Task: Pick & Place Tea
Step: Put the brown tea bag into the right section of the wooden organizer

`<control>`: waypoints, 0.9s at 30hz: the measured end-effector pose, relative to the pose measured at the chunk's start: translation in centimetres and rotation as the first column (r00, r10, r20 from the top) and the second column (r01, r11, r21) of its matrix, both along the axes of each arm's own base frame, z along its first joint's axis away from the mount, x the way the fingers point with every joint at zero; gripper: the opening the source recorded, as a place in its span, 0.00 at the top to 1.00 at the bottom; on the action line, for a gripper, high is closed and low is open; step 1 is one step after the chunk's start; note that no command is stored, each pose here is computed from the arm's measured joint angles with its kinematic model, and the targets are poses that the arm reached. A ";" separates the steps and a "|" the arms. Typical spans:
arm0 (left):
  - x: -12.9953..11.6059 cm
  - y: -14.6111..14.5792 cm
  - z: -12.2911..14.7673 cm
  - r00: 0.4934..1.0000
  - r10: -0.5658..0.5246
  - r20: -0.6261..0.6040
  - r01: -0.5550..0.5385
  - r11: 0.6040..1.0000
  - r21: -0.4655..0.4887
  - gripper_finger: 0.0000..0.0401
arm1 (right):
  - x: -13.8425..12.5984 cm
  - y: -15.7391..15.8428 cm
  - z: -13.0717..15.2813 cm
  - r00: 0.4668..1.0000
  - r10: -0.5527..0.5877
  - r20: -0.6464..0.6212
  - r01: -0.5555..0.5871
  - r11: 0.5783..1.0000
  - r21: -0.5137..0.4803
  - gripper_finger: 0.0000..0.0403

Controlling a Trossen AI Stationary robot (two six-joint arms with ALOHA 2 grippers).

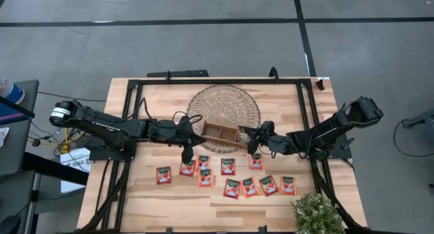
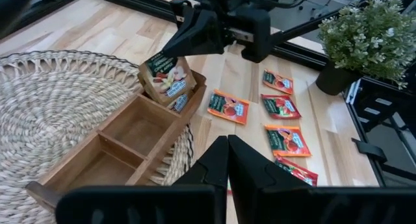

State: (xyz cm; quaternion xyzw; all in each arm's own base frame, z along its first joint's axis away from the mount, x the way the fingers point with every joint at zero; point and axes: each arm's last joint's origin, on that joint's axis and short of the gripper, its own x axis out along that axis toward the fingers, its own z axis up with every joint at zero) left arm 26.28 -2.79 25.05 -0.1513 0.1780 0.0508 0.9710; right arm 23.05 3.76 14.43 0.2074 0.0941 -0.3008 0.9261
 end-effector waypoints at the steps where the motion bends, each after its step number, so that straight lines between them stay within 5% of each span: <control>1: 0.0 0.0 0.0 1.000 -0.003 0.000 0.003 1.000 -0.001 1.00 | -0.1 0.0 -0.1 1.000 -0.005 -0.009 0.005 1.000 -0.005 1.00; 27: 0.0 0.0 0.0 1.000 -0.024 -0.002 0.024 0.999 0.029 1.00 | -0.7 1.3 -0.3 0.997 -0.037 -0.071 0.027 0.990 -0.139 1.00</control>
